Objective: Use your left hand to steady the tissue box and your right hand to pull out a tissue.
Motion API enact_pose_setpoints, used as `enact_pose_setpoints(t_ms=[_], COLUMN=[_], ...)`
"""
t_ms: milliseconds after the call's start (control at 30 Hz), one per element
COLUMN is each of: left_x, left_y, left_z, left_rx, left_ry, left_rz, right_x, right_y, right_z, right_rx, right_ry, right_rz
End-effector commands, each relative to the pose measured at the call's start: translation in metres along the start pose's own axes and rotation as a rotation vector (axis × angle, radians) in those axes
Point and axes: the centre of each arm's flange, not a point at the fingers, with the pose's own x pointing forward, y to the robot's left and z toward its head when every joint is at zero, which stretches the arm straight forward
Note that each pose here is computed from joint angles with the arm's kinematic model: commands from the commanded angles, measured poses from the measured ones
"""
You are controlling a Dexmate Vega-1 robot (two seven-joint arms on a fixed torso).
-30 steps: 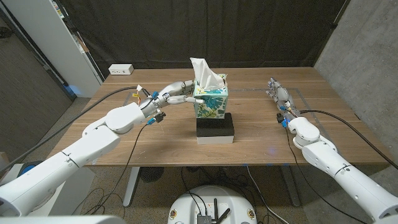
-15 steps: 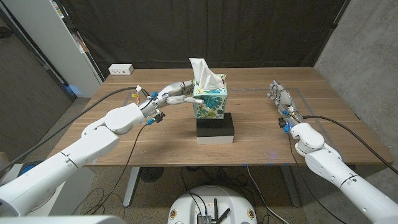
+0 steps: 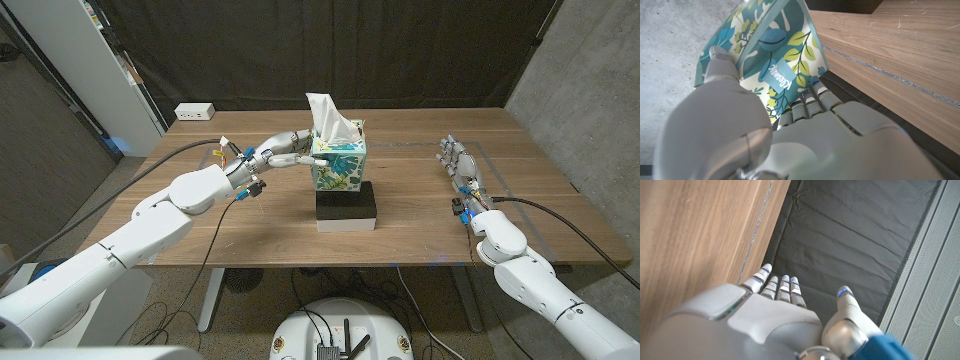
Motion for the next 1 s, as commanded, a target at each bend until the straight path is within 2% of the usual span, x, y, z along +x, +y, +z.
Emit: enact_pose_setpoints(t_ms=[33,500,1000], left_x=[-0.001,0.007,0.009], left_y=[0.000,0.001,0.002], left_z=[-0.002,-0.007,-0.009], left_rx=[-0.005,-0.019,-0.026], left_ry=[-0.003,-0.012,-0.017], left_rz=[0.000,-0.019,-0.022], right_x=[-0.029,-0.059,-0.080], right_y=[0.003,0.002,0.008], right_z=[0.005,0.008,0.012], right_rx=[0.003,0.000,-0.007], right_ry=[-0.004,-0.001,-0.009], right_rz=[-0.061,-0.113,-0.142])
